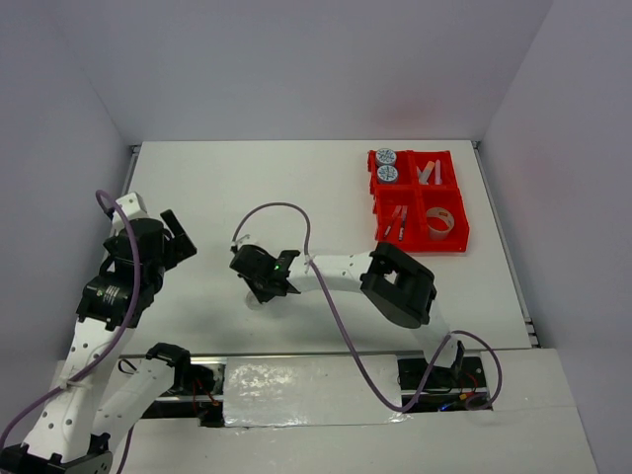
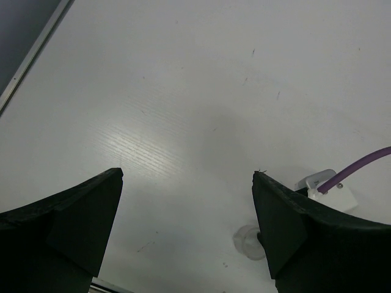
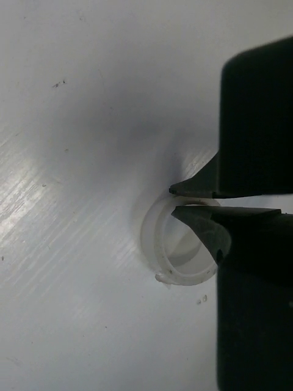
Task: Sort the stationery into containers
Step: Pick up the stationery from the center of the board, then place the stationery in the storage box.
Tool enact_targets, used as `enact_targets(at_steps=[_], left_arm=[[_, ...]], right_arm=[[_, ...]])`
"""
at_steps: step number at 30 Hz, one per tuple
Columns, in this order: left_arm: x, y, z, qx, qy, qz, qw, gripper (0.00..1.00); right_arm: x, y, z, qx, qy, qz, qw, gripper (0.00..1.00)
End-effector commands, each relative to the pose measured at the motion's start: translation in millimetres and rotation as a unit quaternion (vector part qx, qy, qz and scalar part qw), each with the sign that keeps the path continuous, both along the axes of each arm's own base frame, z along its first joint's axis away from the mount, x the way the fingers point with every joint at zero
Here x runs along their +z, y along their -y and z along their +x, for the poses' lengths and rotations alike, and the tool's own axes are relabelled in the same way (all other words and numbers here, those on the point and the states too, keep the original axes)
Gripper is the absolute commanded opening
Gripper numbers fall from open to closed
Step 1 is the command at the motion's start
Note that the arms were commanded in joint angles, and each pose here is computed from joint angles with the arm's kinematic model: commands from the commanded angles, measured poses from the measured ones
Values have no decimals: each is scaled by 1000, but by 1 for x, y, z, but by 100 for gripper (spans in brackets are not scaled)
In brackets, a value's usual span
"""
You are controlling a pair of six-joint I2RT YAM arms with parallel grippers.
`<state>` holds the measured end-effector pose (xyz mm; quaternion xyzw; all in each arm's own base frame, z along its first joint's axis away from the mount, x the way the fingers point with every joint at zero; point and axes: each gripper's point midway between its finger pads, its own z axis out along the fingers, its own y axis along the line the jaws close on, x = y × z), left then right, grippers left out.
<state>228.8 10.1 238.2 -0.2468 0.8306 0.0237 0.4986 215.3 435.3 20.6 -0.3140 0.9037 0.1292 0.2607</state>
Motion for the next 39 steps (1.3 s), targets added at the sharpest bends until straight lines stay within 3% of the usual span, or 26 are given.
enact_targets(at_steps=[1, 4, 5, 6, 7, 8, 9, 12, 13, 16, 18, 20, 25, 39], left_arm=[[9, 3, 7, -14, 20, 3, 1000, 99], [8, 3, 7, -17, 18, 3, 1000, 99], [7, 3, 7, -18, 17, 3, 1000, 99], [8, 5, 7, -23, 19, 2, 1000, 99], [7, 5, 7, -25, 18, 2, 1000, 99], [8, 6, 8, -28, 21, 1, 999, 99], [9, 8, 8, -33, 22, 0, 999, 99], [9, 11, 10, -46, 25, -2, 999, 99], [8, 14, 11, -55, 23, -7, 998, 99], [6, 17, 14, -67, 22, -13, 997, 99], [4, 16, 16, -70, 17, -12, 997, 99], [2, 19, 17, -76, 15, -15, 997, 99], [-1, 23, 19, -89, 8, -16, 996, 99], [-1, 26, 20, -98, 9, -19, 995, 99]], right_arm=[[15, -7, 2, 5, 8, 14, 1000, 0], [42, 35, 45, -56, 27, 26, 998, 0], [74, 51, 62, -81, 46, 55, 994, 0], [87, 91, 100, -140, 57, 64, 986, 0], [85, 127, 110, -175, 57, 57, 981, 0], [120, 159, 125, -213, 85, 85, 970, 0], [118, 221, 150, -288, 91, 71, 951, 0], [151, 324, 170, -407, 132, 66, 901, 0], [157, 378, 179, -469, 144, 54, 870, 0], [167, 473, 179, -577, 164, 29, 799, 0], [169, 501, 182, -604, 165, 27, 779, 0], [158, 523, 186, -624, 149, 11, 767, 0], [135, 532, 198, -630, 124, 5, 766, 0], [84, 521, 197, -616, 67, -3, 785, 11]])
